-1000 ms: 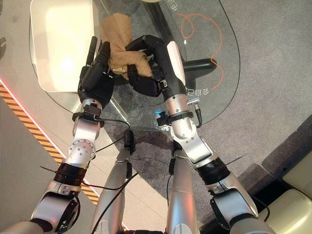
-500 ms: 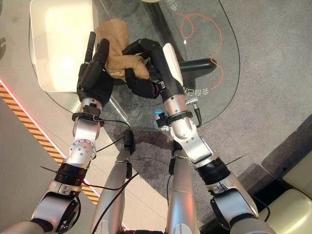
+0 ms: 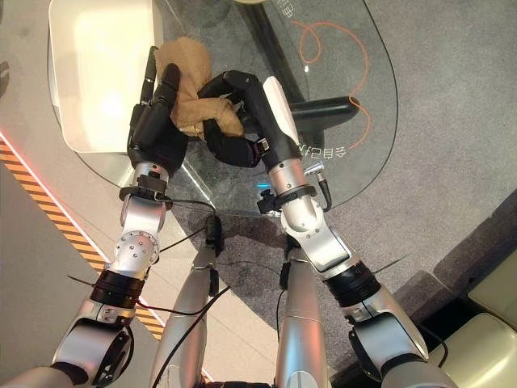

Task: Wipe the table with a cloth and put it in the basket.

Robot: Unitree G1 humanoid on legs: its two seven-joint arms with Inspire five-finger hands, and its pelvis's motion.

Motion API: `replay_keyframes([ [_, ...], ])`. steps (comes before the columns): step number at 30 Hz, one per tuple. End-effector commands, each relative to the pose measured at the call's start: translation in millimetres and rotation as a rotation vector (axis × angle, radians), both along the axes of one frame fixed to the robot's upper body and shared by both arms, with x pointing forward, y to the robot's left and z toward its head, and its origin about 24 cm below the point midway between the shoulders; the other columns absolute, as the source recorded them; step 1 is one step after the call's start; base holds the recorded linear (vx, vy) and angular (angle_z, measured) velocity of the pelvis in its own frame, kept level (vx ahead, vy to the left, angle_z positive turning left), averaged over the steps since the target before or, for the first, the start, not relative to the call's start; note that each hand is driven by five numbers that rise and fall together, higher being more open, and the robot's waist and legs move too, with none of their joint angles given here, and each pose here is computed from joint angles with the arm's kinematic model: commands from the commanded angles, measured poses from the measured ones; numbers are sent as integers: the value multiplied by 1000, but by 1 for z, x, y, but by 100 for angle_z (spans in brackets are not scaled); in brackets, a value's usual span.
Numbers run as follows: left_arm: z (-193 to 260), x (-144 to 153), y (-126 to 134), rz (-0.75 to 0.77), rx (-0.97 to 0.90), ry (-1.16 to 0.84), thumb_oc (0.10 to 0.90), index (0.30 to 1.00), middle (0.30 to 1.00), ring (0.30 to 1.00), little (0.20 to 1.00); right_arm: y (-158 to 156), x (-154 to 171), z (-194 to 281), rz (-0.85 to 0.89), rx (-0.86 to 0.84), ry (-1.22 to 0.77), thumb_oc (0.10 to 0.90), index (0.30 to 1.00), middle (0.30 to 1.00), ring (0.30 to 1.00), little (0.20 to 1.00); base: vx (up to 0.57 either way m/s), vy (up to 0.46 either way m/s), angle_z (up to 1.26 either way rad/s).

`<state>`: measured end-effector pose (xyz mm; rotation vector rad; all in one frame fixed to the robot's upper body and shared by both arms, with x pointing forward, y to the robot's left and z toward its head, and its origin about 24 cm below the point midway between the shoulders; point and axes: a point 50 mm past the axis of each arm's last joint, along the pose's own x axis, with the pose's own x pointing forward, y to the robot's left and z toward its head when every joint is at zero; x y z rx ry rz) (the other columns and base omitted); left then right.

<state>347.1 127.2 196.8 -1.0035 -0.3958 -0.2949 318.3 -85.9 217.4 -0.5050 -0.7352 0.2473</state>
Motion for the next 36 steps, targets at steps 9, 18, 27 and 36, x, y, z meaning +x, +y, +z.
replay_keyframes([
  [9, 67, -15, -17, -75, 78, -345, 100, 300, 300, 300, 200, 39, -60, 93, 291, 139, -451, 100, 300, 300, 300, 200, 0, 0, 0],
  [18, 67, -13, -17, -74, 79, -344, 100, 300, 300, 300, 200, 40, -60, 94, 296, 133, -454, 100, 300, 300, 300, 200, 0, 0, 0],
  [27, 69, -13, -11, -26, 53, -353, 100, 300, 300, 300, 200, 39, -59, 93, 299, 151, -444, 800, 900, 900, 900, 900, 0, 0, 0],
  [36, 74, -17, 1, 111, -17, -374, 100, 300, 300, 300, 200, 40, -60, 95, 305, 160, -452, 800, 900, 900, 900, 900, 0, 0, 0],
])
